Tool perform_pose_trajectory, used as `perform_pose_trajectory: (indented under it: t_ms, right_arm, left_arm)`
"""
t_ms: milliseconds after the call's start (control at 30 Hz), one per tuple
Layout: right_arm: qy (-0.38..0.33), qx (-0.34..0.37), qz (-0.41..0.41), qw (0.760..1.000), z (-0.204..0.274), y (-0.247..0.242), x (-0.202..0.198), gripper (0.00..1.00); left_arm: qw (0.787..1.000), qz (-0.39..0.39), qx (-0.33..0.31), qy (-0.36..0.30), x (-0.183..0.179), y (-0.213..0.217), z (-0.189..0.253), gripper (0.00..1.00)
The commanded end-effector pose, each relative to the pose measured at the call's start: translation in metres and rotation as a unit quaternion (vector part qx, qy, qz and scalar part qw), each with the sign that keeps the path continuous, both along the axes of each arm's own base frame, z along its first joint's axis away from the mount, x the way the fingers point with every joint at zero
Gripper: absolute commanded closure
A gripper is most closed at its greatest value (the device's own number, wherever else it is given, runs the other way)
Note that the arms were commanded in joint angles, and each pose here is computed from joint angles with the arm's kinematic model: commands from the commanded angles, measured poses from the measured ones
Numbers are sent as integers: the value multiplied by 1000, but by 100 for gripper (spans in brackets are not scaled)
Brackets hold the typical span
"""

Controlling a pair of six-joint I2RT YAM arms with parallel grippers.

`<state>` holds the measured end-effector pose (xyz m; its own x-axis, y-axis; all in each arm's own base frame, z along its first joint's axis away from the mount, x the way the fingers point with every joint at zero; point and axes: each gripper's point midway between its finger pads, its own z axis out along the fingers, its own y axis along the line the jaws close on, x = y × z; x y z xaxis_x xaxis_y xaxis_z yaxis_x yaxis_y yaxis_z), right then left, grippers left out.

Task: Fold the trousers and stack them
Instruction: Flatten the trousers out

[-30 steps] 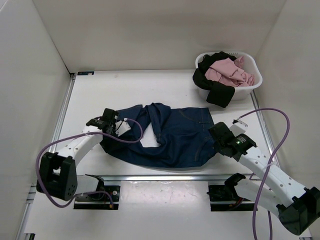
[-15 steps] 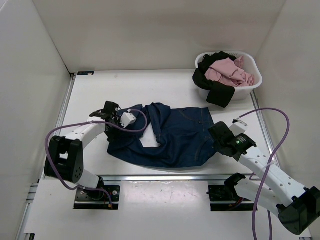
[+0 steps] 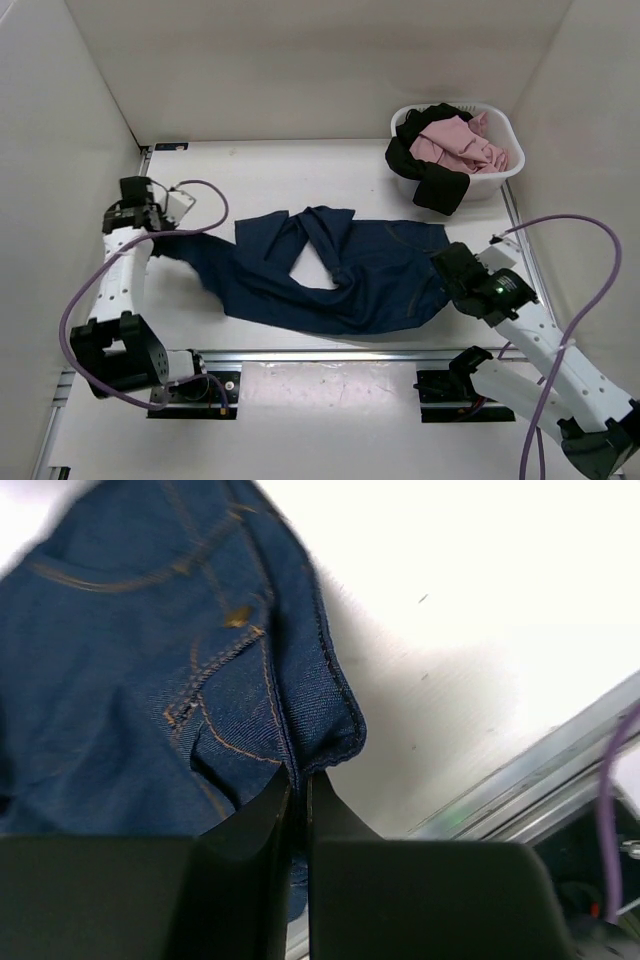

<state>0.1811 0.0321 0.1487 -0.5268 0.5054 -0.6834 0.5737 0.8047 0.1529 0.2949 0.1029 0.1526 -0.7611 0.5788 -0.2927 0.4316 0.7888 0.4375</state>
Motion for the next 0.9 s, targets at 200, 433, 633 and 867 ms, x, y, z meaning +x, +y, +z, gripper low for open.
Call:
perform_pose_trajectory:
  t_ms: [200, 433, 633, 867]
  right_arm:
    - [-86, -57, -76, 992, 71, -54, -15, 100]
    - [-85, -58, -45, 994, 58, -41, -2, 100]
    - [-53, -64, -14, 996, 28, -21, 15, 100]
    - [1, -75, 9, 997, -2, -6, 22, 100]
  left_arm:
    - [993, 24, 56, 100, -38, 71, 31, 86]
    - [969, 15, 17, 245, -20, 75, -42, 86]
    - [949, 30, -24, 313, 12, 62, -88, 63]
    - [980, 111, -18, 162, 140, 91, -65, 33]
